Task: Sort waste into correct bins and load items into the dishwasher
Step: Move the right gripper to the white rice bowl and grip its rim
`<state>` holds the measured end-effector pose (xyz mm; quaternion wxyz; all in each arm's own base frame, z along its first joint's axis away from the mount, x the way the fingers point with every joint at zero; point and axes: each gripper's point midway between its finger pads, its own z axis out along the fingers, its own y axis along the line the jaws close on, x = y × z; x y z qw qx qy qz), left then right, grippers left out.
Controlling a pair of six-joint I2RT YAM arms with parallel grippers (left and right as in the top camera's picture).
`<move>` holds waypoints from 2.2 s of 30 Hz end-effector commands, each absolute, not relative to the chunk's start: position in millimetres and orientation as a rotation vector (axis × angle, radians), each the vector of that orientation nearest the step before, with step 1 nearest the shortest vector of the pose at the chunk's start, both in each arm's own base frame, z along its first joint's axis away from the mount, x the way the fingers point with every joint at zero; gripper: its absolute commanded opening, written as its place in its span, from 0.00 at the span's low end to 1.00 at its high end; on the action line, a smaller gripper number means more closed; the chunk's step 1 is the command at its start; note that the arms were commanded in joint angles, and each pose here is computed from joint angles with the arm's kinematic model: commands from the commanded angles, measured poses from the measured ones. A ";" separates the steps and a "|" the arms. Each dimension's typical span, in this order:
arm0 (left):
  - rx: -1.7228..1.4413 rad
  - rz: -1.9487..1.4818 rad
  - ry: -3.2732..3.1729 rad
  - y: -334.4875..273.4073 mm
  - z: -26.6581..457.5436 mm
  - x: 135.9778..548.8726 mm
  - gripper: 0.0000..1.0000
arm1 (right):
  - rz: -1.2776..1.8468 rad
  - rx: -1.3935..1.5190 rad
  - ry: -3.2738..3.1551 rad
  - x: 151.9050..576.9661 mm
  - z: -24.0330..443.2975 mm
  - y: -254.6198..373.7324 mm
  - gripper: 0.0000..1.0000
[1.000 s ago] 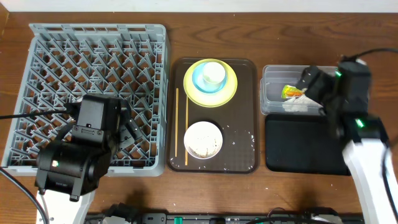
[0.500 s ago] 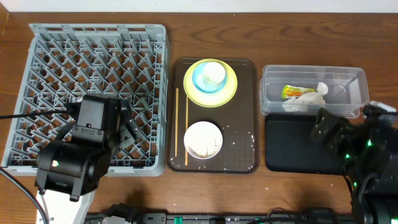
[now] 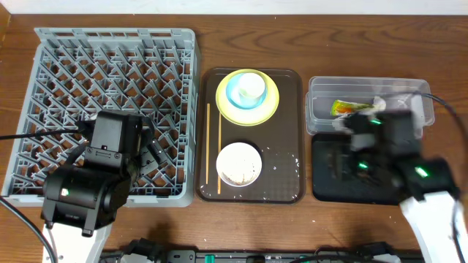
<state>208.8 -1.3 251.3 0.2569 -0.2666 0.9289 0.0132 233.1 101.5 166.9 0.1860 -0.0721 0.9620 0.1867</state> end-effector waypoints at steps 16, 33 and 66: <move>-0.726 0.047 2.511 1.4 253.4 209.1 0.93 | 0.223 -0.780 2.655 247.9 49.1 268.6 0.01; -0.726 0.047 2.511 1.4 253.4 209.2 0.94 | -0.315 -0.551 2.557 277.4 74.8 200.0 0.01; -0.726 0.047 2.511 1.4 253.4 209.1 0.94 | 0.099 -0.943 2.740 184.1 47.8 278.7 0.38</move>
